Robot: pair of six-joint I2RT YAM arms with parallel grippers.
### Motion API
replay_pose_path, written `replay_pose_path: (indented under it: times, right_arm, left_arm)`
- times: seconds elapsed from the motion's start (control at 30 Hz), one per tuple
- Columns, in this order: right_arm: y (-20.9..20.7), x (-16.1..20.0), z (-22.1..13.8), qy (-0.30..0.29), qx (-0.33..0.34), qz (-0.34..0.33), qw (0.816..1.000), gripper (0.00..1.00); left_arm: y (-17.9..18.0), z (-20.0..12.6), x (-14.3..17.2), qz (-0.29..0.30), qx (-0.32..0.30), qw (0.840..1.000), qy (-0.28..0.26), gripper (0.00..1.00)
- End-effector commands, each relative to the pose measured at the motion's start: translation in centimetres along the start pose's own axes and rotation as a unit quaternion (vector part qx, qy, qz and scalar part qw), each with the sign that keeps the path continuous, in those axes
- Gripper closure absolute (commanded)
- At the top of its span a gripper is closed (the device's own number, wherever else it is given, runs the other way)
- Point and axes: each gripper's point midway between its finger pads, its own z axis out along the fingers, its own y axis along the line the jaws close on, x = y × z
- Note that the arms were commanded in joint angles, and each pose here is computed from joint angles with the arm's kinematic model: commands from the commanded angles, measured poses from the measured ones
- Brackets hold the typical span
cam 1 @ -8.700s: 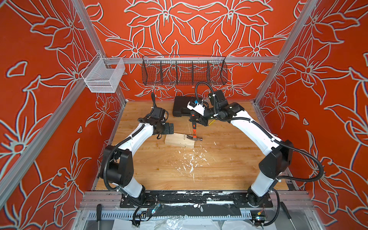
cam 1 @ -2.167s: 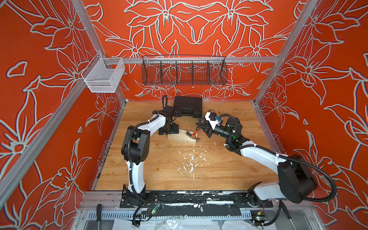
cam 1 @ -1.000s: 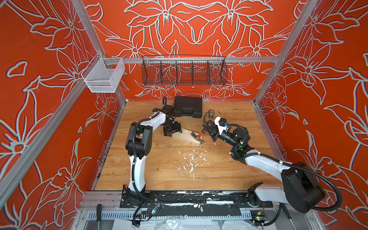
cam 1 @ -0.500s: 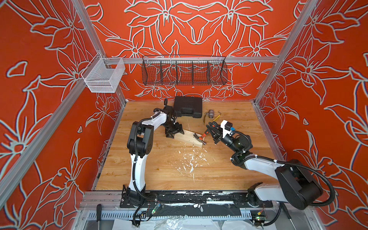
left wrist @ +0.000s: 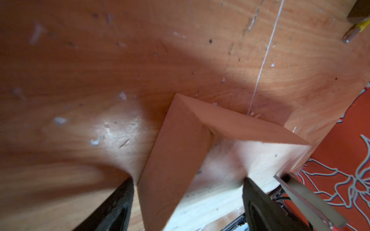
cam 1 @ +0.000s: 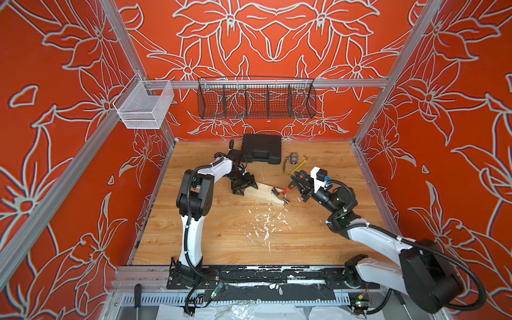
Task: Use a claw hammer to pull out a nail
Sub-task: Remove the nail from the mounting plate.
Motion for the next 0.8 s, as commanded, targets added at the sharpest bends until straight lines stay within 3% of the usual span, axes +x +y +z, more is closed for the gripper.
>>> replay_pose_path:
  times: [0.0, 0.2, 0.77]
  right_arm:
    - [-2.1, -1.6, -0.9, -0.018, 0.043, -0.005, 0.999, 1.00]
    - [-2.9, -1.0, -1.4, -0.046, 0.061, 0.031, 0.997, 1.00]
    - [-3.6, -0.7, -4.8, -0.082, 0.114, 0.038, 0.989, 1.00]
  left_arm:
    - [14.5, 4.2, 5.9, -0.123, -0.246, 0.955, 0.111, 0.19]
    - [14.8, 4.6, 6.2, -0.128, -0.247, 0.954, 0.113, 0.19]
    - [14.8, 4.7, 6.2, -0.127, -0.250, 0.953, 0.112, 0.20]
